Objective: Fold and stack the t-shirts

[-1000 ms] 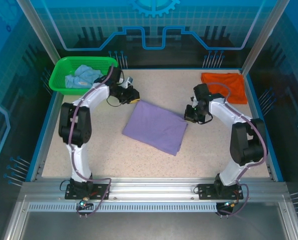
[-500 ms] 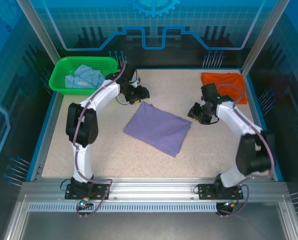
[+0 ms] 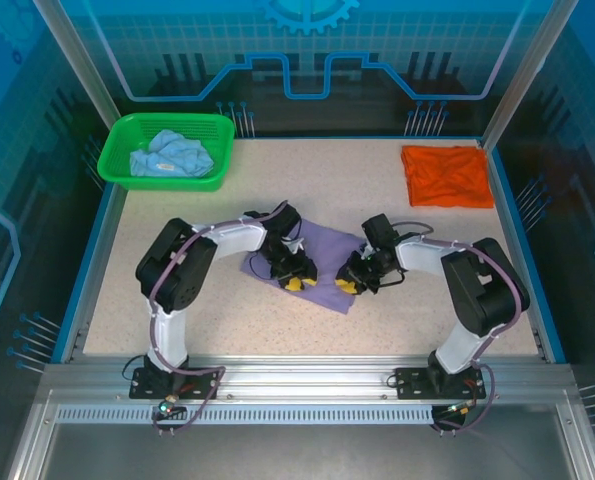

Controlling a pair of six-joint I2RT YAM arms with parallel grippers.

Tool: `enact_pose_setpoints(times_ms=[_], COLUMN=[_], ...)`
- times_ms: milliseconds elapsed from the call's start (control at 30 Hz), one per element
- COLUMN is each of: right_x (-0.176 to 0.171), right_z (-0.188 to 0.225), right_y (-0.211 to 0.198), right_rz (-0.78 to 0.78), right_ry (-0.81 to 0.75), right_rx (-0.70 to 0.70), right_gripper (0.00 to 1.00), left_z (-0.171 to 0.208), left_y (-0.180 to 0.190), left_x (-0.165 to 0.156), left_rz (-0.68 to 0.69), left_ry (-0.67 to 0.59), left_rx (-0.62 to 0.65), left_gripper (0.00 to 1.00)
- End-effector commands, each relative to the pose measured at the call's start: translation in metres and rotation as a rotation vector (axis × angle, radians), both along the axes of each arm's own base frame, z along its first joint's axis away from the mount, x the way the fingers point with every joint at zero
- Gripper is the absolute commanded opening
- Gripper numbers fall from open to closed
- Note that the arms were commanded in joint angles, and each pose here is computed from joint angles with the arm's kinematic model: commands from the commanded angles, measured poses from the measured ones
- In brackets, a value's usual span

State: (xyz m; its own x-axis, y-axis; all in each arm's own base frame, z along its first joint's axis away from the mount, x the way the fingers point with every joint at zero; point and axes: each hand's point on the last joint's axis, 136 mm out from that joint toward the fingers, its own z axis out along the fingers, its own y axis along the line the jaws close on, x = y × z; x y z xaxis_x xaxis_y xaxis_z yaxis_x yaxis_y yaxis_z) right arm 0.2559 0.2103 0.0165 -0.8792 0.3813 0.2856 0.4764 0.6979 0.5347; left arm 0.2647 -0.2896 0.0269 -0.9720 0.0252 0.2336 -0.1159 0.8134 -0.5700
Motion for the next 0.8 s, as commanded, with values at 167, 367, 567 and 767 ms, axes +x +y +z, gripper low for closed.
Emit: enact_pose_setpoints(times_ms=[167, 367, 567, 767], right_x=[-0.029, 0.014, 0.066, 0.090], right_z=[-0.013, 0.049, 0.043, 0.005], right_y=[-0.035, -0.027, -0.010, -0.038], right_rz=[-0.032, -0.054, -0.011, -0.053], right_ry=[0.090, -0.092, -0.069, 0.014], right_rx=[-0.139, -0.131, -0.166, -0.225], right_gripper=[0.34, 0.35, 0.15, 0.11], left_z=[-0.010, 0.073, 0.046, 0.003], left_y=[0.058, 0.037, 0.011, 0.040], left_x=[-0.024, 0.054, 0.125, 0.176], left_rz=[0.040, 0.162, 0.151, 0.177], left_ry=[-0.055, -0.224, -0.203, -0.225], left_rx=[0.229, 0.072, 0.042, 0.220], left_gripper=[0.74, 0.75, 0.16, 0.13])
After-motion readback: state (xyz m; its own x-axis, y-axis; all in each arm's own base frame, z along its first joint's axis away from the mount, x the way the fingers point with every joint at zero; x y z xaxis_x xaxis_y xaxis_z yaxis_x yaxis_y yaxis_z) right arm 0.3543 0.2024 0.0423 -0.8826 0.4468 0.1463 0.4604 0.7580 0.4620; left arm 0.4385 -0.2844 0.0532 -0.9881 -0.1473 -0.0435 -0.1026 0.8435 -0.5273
